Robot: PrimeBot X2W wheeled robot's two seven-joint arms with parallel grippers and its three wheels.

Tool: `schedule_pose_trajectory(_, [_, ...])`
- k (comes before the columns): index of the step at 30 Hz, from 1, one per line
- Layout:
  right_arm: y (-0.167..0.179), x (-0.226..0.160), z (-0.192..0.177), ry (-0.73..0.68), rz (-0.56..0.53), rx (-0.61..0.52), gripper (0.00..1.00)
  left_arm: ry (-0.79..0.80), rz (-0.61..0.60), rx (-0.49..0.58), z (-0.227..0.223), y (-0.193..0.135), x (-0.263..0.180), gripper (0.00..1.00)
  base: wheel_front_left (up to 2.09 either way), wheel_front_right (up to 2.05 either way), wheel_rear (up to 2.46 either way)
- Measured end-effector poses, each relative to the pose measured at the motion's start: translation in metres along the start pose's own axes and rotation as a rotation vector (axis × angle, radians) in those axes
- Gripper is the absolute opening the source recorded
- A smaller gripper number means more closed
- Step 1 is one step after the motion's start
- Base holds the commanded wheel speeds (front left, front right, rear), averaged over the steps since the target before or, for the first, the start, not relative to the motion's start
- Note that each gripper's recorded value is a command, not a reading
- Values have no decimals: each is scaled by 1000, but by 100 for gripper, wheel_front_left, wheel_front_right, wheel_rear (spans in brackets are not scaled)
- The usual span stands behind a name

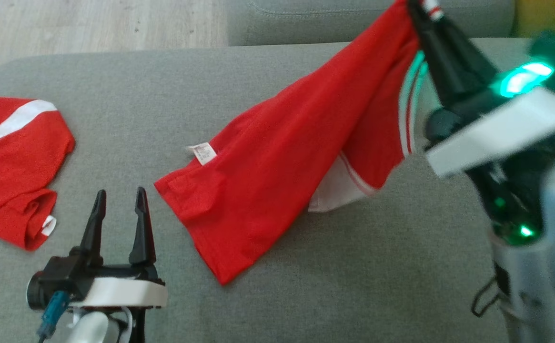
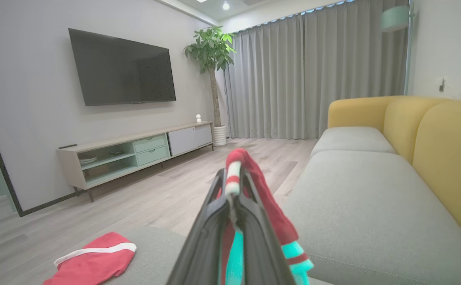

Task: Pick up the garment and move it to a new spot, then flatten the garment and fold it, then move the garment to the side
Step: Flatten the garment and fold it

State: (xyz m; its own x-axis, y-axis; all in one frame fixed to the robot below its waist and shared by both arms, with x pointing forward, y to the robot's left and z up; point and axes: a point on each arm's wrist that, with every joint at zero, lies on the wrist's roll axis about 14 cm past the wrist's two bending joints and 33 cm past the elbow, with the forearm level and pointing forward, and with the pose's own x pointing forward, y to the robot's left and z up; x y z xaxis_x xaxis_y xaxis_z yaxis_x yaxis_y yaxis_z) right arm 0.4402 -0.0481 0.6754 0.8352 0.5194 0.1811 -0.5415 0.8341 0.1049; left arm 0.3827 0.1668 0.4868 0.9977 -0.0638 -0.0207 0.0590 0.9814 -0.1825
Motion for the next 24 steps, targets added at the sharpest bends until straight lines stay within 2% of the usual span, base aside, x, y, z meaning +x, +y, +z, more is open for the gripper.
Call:
schedule_pose_trajectory(3, [1, -14, 22, -53, -15, -33, 0, 0, 1, 0, 0, 1, 2, 100, 0, 0, 0])
schedule_pose_trajectory(7, [-25, -18, 18, -33, -103, -48, 0, 2, 7, -1, -1, 4, 5, 100, 0, 0, 0])
schedule_pose_trajectory(12, [-80, 0, -34, 103, -220, -46, 0, -20, 2, -2, 6, 5, 15, 100, 0, 0, 0])
schedule_pose_trajectory(17, [-111, 49, -60, 130, -229, -66, 0, -34, 0, 4, 9, 6, 20, 100, 0, 0, 0])
schedule_pose_trajectory(18, [-117, 68, -72, 138, -225, -62, 0, -29, 3, 10, 7, 9, 21, 100, 0, 0, 0])
schedule_pose_trajectory(20, [-124, 82, -96, 184, -232, -47, 0, -29, 15, 8, 8, 13, 22, 100, 0, 0, 0])
schedule_pose_trajectory(21, [-125, 86, -111, 217, -233, -43, 32, -29, 21, 9, 7, 15, 22, 100, 0, 0, 0])
schedule_pose_trajectory(22, [-127, 87, -129, 264, -236, -35, 100, -30, 29, 14, 8, 18, 23, 100, 0, 0, 0])
schedule_pose_trajectory(24, [-126, 84, -167, 357, -237, -12, 100, -25, 38, 18, 6, 21, 22, 100, 0, 0, 0])
